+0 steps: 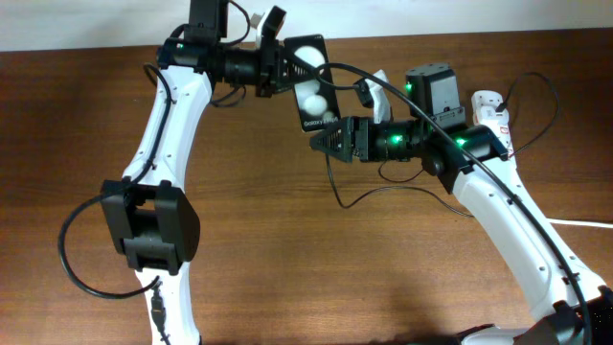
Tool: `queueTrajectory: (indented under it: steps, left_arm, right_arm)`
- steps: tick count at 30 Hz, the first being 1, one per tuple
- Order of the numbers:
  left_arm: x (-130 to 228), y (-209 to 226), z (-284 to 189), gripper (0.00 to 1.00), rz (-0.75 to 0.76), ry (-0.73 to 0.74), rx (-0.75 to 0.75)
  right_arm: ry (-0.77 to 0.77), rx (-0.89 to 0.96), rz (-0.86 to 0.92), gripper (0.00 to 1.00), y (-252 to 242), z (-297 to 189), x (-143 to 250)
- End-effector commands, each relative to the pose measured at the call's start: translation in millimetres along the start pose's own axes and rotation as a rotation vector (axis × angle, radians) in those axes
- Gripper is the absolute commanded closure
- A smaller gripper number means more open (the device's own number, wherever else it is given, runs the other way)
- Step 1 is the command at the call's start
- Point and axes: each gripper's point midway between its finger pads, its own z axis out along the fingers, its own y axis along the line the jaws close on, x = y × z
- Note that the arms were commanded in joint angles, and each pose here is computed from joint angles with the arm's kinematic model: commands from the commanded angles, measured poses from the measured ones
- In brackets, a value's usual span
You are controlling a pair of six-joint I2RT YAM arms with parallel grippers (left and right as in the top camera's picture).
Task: Plug charger to phone and switch on socket
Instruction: 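Lower the connected phone onto the table with both grippers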
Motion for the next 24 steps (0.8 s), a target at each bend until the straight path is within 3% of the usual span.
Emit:
queueTrajectory:
  steps: [1, 12, 24]
  left_arm:
    - [-0.9, 19.7, -3.3, 1.00, 0.032, -0.024, -0.116]
    - [46.1, 86.6, 5.7, 1.00, -0.076, 0.086, -0.441]
    - [73.1, 134.5, 20.8, 1.00, -0.125, 0.134, -0.478]
  right_arm:
    - [-0.004, -0.001, -0.023, 0.23, 0.8, -0.9, -4.4]
    - [0.003, 0.088, 0.022, 0.22, -16.4, -1.6, 1.4]
    - [0.045, 0.278, 0.102, 0.22, -51.6, -8.7, 21.5]
